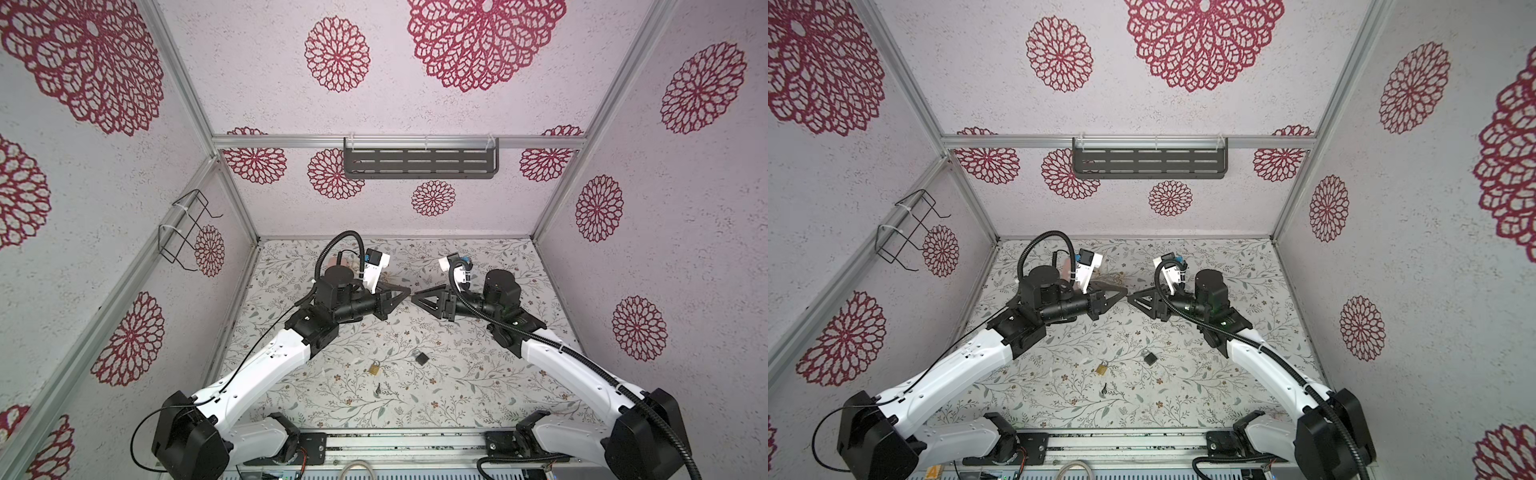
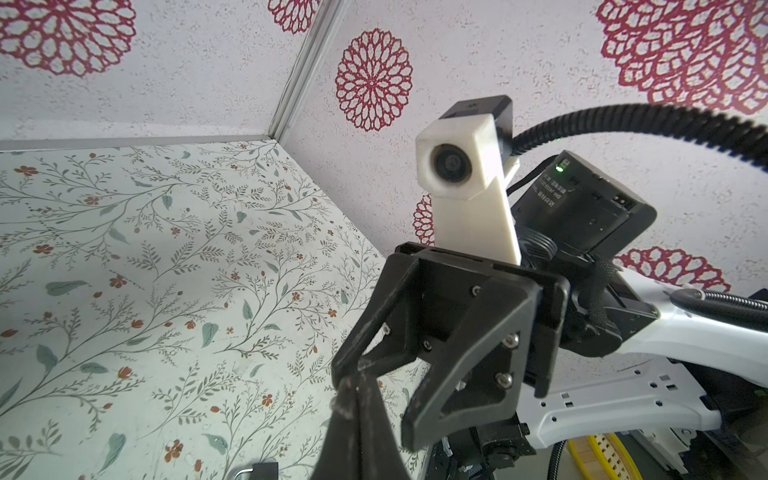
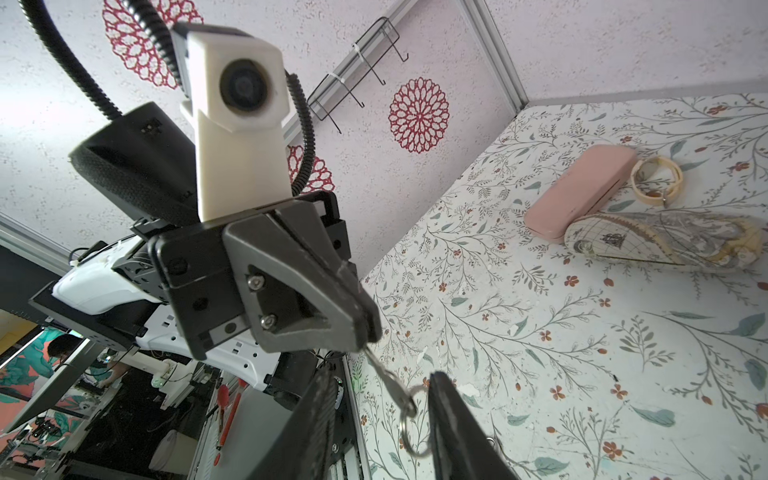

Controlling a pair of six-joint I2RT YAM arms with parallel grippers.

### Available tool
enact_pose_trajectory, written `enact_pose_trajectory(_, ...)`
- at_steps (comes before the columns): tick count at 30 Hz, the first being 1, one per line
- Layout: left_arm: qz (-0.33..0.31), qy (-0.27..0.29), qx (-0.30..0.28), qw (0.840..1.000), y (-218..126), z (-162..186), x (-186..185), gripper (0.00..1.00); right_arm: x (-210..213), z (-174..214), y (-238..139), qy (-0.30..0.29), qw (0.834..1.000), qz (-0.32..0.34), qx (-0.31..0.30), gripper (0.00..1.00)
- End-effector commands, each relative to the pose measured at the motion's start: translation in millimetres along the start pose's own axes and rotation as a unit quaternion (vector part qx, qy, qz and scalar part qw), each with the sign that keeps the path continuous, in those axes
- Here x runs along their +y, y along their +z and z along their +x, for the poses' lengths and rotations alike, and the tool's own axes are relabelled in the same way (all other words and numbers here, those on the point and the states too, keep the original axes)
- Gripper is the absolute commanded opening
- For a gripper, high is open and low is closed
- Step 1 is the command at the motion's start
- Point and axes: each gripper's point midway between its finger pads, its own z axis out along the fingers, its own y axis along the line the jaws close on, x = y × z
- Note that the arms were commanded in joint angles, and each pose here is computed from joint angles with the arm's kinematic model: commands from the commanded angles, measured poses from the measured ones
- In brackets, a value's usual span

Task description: Unlock with the key

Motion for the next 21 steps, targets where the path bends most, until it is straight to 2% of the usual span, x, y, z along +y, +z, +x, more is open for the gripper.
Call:
enact_pose_trajectory(1, 0.011, 0.017, -0.010, 1.000, -2.6, -10.8, -8.3, 0.00, 12.6, -5.9, -1.4, -0.021, 0.999, -0.031, -0.005, 0.39)
enact_pose_trajectory(3, 0.010, 0.017, -0.012, 1.000, -2.4, -11.7, -7.6, 0.00, 10.6, -4.8, -1.7, -0.021, 0.999, -0.030, -0.005, 0.36)
enact_pose_trajectory(21, 0.029, 0.011, -0.007, 0.999, 3.3, -16.4, -12.8, 0.00, 4.7, -4.9, -5.5, -0.023, 0.999, -0.030, -0.012, 0.29)
